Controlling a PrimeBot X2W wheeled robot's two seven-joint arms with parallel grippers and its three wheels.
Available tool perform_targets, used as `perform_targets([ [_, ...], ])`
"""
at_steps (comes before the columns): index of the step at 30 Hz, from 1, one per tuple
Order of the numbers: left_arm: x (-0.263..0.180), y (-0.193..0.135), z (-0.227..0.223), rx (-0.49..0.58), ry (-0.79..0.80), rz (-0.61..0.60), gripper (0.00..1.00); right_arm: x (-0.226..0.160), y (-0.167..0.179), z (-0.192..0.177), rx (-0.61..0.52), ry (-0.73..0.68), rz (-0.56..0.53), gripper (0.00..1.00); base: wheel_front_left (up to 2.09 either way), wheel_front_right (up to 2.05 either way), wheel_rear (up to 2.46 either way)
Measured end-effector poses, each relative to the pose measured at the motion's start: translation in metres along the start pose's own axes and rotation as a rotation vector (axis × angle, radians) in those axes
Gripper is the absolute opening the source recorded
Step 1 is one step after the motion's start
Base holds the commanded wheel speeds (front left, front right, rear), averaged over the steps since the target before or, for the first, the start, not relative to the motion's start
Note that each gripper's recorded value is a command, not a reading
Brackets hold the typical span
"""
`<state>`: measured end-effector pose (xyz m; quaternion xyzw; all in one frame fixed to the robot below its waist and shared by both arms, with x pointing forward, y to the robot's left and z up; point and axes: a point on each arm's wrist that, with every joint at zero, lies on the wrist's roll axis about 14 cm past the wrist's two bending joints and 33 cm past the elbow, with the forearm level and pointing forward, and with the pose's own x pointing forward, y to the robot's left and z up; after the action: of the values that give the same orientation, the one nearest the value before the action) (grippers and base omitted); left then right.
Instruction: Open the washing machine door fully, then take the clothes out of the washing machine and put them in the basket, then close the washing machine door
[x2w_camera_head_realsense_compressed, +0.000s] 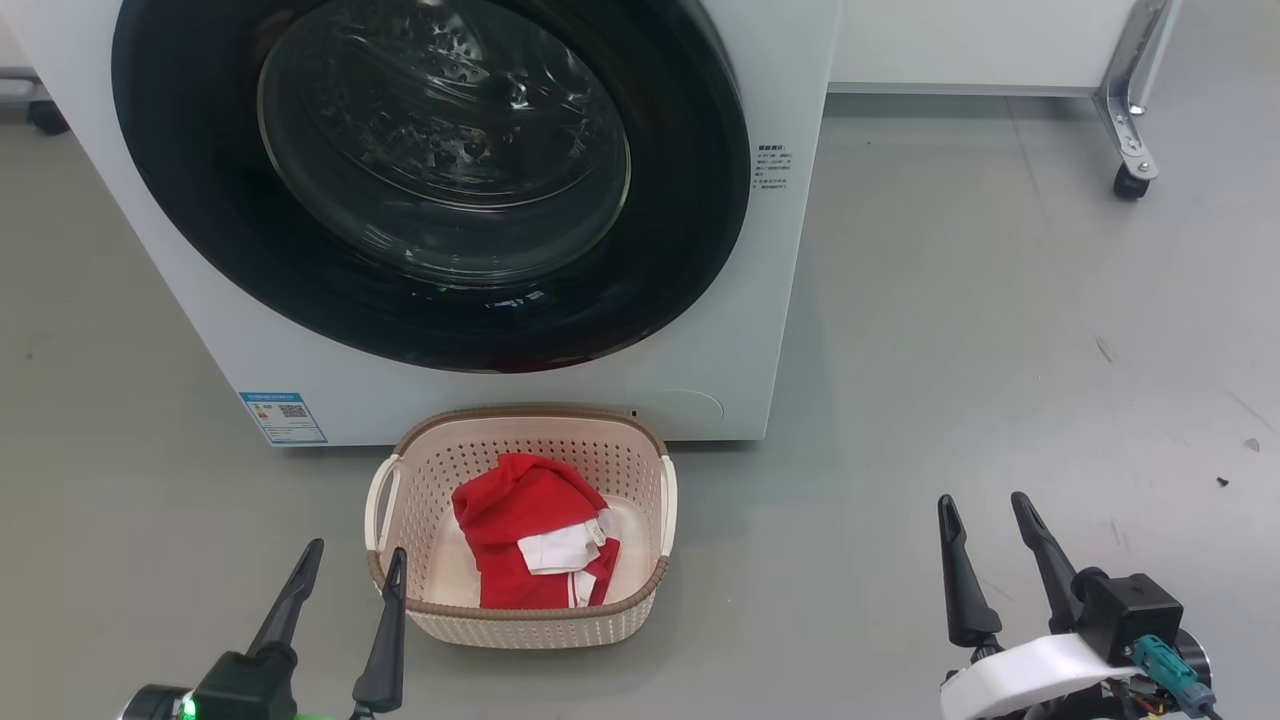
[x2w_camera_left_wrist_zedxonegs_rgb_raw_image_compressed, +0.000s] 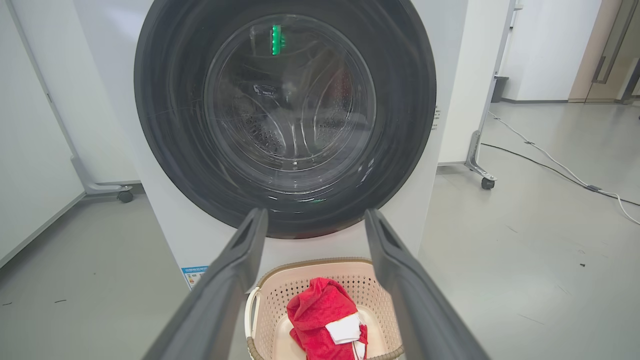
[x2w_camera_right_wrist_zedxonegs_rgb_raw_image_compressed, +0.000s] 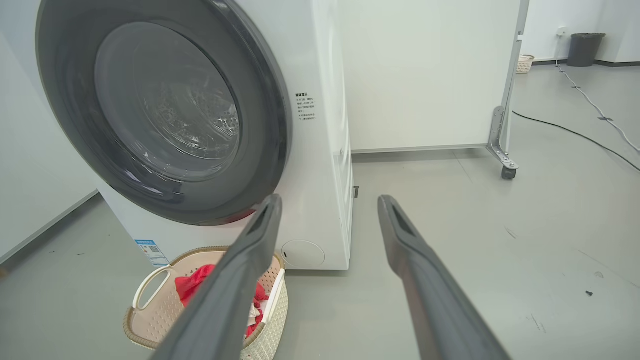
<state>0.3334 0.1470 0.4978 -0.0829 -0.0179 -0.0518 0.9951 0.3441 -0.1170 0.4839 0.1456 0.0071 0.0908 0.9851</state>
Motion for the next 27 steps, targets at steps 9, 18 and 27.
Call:
perform_targets([
  [9,0.001,0.000,0.000,0.001,0.001,0.001,1.00,0.000,0.000,0.002,0.003,-0.008,-0.002,1.00,0.00,0.00,0.00],
  [18,0.000,-0.002,0.002,0.001,-0.004,-0.004,1.00,-0.001,0.002,0.006,0.004,-0.021,0.001,1.00,0.00,0.00,0.00],
  [27,-0.009,-0.002,-0.031,-0.015,0.098,0.013,0.00,-0.019,-0.005,-0.034,0.029,0.103,-0.043,0.00,0.00,0.00,0.00],
])
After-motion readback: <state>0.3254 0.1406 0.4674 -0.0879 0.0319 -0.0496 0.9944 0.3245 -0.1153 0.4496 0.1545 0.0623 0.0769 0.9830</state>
